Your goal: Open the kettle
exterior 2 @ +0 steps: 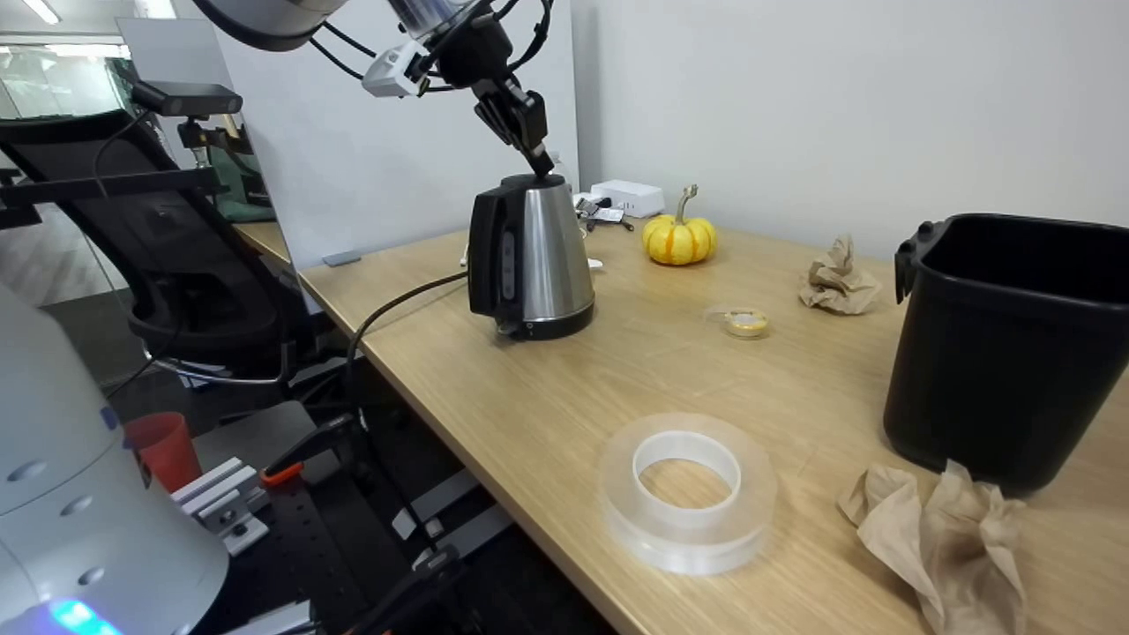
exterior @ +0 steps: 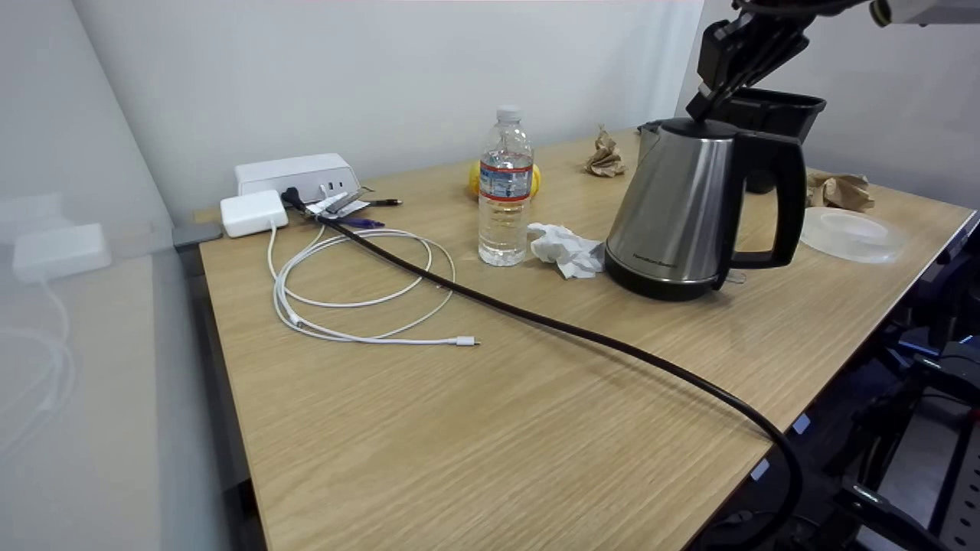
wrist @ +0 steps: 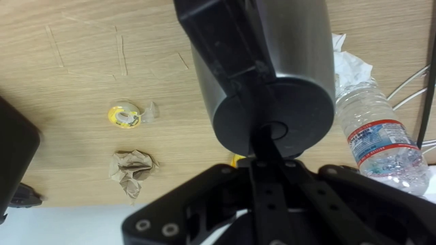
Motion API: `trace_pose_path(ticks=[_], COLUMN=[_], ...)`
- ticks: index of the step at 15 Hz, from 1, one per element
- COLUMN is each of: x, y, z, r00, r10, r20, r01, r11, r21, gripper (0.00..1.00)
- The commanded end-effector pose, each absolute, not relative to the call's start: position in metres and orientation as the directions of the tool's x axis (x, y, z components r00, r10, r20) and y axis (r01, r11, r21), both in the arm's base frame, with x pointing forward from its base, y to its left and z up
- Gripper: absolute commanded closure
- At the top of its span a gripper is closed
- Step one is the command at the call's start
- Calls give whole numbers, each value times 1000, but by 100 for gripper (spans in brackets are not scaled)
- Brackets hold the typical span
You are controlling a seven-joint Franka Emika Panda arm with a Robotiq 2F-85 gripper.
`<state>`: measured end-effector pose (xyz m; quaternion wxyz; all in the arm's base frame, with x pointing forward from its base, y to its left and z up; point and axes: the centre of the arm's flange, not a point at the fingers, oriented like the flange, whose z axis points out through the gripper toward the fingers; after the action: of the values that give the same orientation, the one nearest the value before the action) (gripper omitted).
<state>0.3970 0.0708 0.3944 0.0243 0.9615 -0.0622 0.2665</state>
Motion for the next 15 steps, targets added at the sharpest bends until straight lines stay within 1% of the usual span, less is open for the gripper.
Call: trace_pose_path(ticks=[1, 15], x=[374, 370], y=[68, 71], z=[383, 381], r00=[865, 877], r10=[-79, -67], r20=[496, 477], r01=[-114, -104], r11=[-993, -993], r21=[41, 53], gripper=[100, 100])
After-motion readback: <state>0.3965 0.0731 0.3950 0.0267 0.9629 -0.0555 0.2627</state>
